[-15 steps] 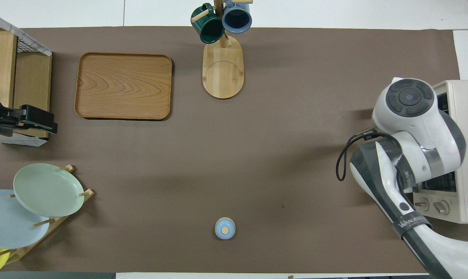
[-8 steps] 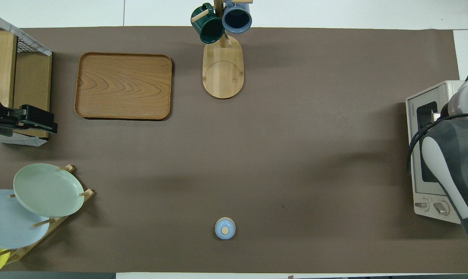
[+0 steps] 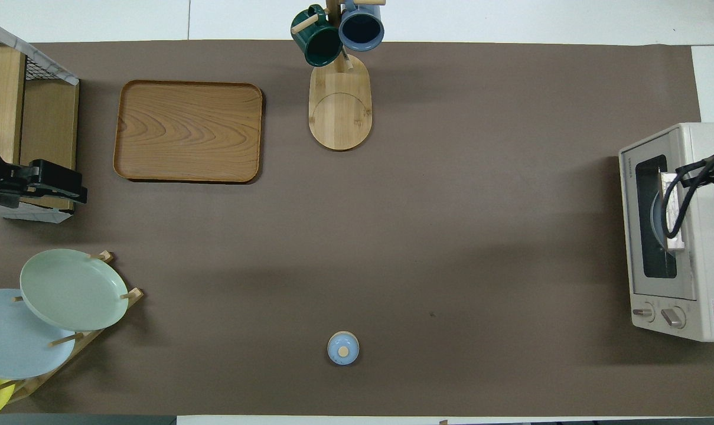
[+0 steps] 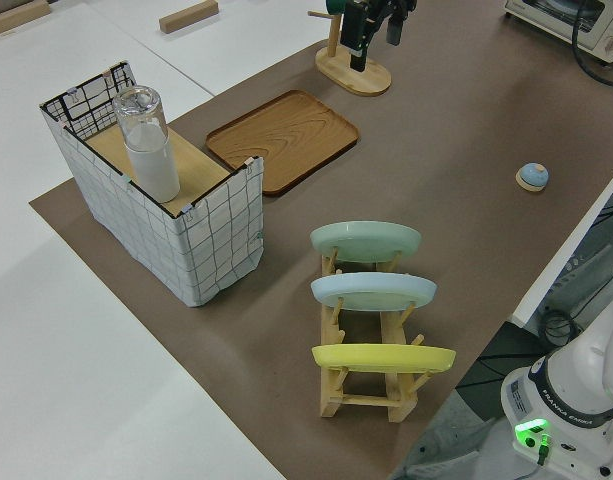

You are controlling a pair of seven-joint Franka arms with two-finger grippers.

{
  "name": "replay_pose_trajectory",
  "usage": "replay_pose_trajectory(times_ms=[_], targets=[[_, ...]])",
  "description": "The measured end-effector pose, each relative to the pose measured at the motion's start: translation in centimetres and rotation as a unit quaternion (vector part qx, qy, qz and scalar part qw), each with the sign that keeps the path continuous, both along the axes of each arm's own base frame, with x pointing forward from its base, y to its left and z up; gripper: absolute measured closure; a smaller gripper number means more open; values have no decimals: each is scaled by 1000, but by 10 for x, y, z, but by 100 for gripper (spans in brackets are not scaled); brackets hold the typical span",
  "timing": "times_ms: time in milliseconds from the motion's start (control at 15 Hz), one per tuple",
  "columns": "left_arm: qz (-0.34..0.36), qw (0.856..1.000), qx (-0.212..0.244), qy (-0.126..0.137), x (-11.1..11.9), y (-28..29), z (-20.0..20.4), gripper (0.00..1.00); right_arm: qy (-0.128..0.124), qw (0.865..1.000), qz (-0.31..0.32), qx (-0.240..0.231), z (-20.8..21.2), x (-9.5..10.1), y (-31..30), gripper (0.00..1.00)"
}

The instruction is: Put eggplant into oven

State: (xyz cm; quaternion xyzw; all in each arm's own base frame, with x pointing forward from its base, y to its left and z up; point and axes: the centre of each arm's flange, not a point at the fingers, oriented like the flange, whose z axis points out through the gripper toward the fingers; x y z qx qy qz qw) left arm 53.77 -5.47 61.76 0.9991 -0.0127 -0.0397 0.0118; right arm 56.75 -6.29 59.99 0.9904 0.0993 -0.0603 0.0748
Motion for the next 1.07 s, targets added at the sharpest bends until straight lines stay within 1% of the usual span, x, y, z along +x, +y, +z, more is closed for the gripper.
replay_pose_trajectory(times_ms=[67,133,267,333,467,600,733,800,1067], targets=[[0,1000,0,0,0,0,0,0,3,1000,-2,1,2,1,-1,99],[0,1000,0,0,0,0,0,0,6,1000,-3,2,0,4,-2,93],[0,1000,0,0,0,0,0,0,11,1000,-2,6,-7,8,0,74],[0,1000,0,0,0,0,0,0,11,1000,-1,16,-8,9,4,62],[0,1000,0,0,0,0,0,0,6,999,-5,40,-5,10,11,42],[0,1000,0,0,0,0,0,0,0,999,-5,47,3,7,21,22],[0,1000,0,0,0,0,0,0,-5,999,-14,45,12,-4,41,3],[0,1000,0,0,0,0,0,0,-8,999,-22,44,15,-9,48,0],[0,1000,0,0,0,0,0,0,-8,998,-37,43,17,-17,42,0]])
